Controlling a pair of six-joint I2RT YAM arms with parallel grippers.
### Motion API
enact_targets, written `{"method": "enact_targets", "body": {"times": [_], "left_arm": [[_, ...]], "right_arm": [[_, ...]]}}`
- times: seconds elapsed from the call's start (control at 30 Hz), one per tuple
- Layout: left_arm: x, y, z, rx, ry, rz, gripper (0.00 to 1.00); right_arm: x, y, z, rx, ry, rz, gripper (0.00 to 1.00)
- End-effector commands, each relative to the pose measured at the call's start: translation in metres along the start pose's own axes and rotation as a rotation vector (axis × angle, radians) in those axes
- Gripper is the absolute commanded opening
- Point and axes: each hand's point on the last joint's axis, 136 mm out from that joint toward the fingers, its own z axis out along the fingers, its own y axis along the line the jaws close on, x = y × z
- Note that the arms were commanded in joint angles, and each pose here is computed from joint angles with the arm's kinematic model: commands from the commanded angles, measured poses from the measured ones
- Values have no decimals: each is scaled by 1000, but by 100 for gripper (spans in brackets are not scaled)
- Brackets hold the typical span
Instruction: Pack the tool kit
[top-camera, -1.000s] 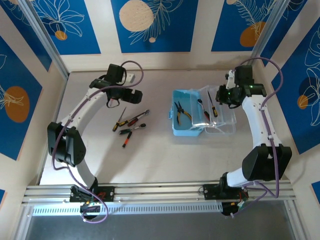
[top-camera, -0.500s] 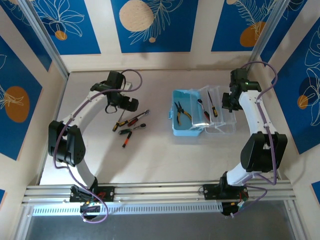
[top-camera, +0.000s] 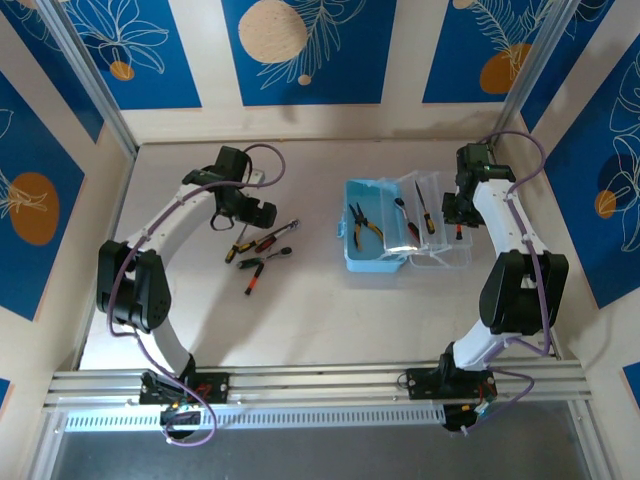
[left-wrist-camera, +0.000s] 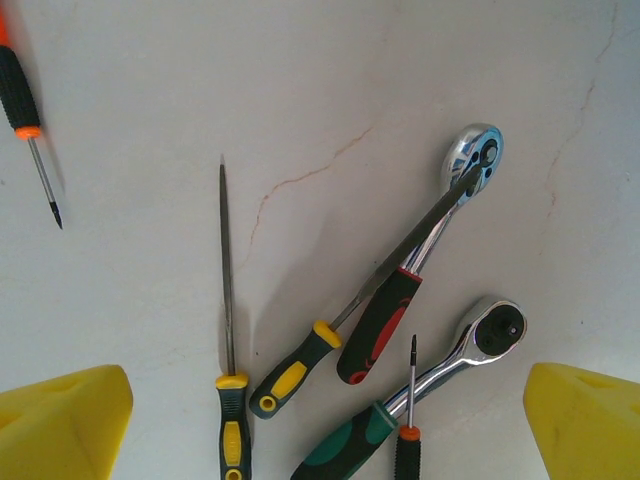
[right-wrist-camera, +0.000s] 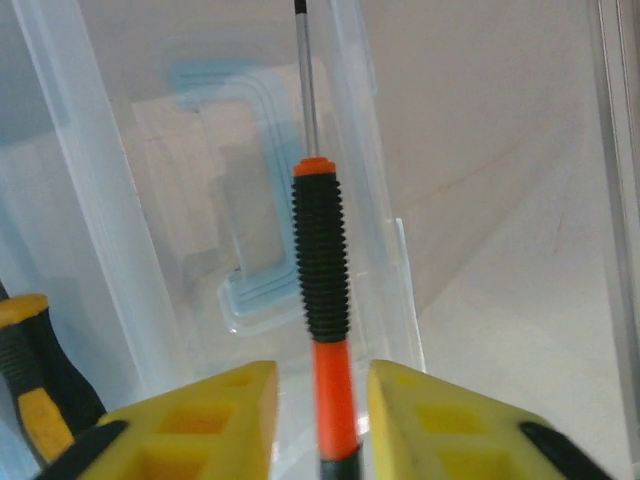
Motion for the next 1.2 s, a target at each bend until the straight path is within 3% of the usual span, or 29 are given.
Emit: {"method": "enact_targets", "body": {"times": [0.0, 0.23, 0.27, 0.37, 0.4, 0.57, 0.77, 0.83, 1.03, 1.17], "left_arm": [[-1, 1, -7, -2, -13, 18, 100], [11, 10, -4, -49, 32, 30, 100], [14, 12, -1, -62, 47, 30, 100], [25, 14, 7, -74, 83, 26, 100], [29, 15, 11, -76, 94, 21, 100], [38, 6, 26, -58, 129, 32, 100], [33, -35, 45, 19, 131, 117, 91], [29, -49, 54, 48, 129, 133, 87], [17, -76, 76, 115, 150, 138, 59], [12, -86, 85, 161, 149, 131, 54]], "right_arm": [[1, -2, -1, 12, -2, -1, 35], [-1, 6, -21, 1, -41, -26, 44], [-2, 9, -28, -6, -57, -34, 50], [-7, 21, -50, -40, -125, -74, 90], [-8, 26, -57, -55, -155, -96, 98], [-6, 57, -81, -158, -240, -181, 99], [4, 77, -78, -217, -230, -213, 99], [5, 79, -75, -215, -219, -220, 99], [5, 85, -72, -217, -209, -237, 99], [5, 85, -73, -217, -212, -241, 99]]}}
